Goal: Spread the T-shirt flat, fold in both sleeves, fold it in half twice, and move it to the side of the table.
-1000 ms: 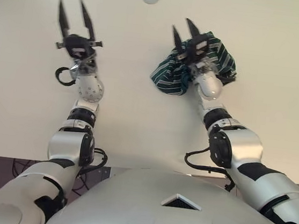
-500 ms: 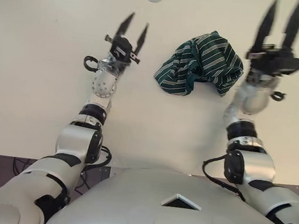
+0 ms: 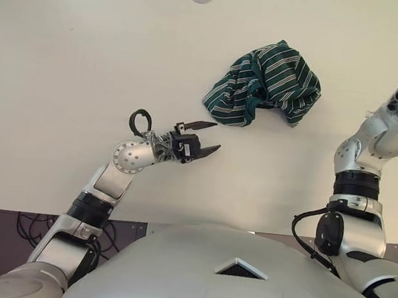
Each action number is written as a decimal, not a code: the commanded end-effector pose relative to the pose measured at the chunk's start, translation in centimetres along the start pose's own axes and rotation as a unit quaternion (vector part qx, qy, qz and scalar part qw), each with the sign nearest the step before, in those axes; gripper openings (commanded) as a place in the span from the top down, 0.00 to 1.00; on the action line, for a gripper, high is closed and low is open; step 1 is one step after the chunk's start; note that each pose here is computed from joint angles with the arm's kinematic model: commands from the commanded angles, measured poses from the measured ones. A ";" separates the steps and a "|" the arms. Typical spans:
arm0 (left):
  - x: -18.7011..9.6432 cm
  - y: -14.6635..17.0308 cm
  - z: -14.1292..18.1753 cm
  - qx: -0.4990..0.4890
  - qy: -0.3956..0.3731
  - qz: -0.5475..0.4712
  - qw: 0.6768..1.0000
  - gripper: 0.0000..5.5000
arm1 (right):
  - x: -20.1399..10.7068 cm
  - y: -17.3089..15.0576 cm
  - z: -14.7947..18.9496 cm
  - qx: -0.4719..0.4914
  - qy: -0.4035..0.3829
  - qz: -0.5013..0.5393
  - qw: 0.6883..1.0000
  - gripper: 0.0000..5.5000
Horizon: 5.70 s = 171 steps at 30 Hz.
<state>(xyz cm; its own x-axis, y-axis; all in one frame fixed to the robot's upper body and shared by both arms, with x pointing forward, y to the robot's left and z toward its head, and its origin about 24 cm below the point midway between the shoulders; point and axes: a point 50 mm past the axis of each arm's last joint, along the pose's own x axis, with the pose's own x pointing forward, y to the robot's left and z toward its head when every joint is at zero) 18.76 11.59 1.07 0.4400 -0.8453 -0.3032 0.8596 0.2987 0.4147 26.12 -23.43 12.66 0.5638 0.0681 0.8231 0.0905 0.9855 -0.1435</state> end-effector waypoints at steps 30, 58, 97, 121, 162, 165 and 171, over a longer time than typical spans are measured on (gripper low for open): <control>2.8 1.3 -2.7 0.015 0.098 -0.045 0.994 1.00 | 0.5 2.2 -1.4 0.035 0.017 0.011 0.999 0.63; -10.2 9.0 6.2 -0.309 -0.287 0.138 0.896 1.00 | -10.5 4.2 0.2 0.122 0.257 0.543 0.790 0.63; -6.5 -1.1 -2.6 0.126 0.056 -0.083 0.987 0.52 | -6.4 6.1 -1.4 0.138 0.179 0.386 0.894 0.63; -8.0 0.7 -2.5 0.221 0.099 -0.104 0.965 0.63 | -6.3 6.5 -0.9 0.137 0.178 0.381 0.897 0.63; -9.7 9.3 6.6 0.119 -0.147 0.115 0.975 0.99 | -5.0 6.2 -1.1 0.151 0.162 0.347 0.911 0.63; -9.8 9.4 6.7 0.114 -0.149 0.118 0.975 0.99 | -5.0 6.2 -1.1 0.152 0.163 0.347 0.911 0.63; -10.3 10.5 7.8 0.031 -0.183 0.173 0.967 0.99 | -5.5 6.1 -0.4 0.213 0.177 0.355 0.893 0.63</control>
<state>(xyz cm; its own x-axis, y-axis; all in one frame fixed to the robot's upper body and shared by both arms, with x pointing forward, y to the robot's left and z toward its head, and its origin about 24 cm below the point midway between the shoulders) 21.11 20.02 14.46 0.5474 -0.8242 0.1450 0.6614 0.5322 0.5285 24.34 -18.08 7.04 0.6064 0.6971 0.3824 -0.6284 0.7149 -0.3067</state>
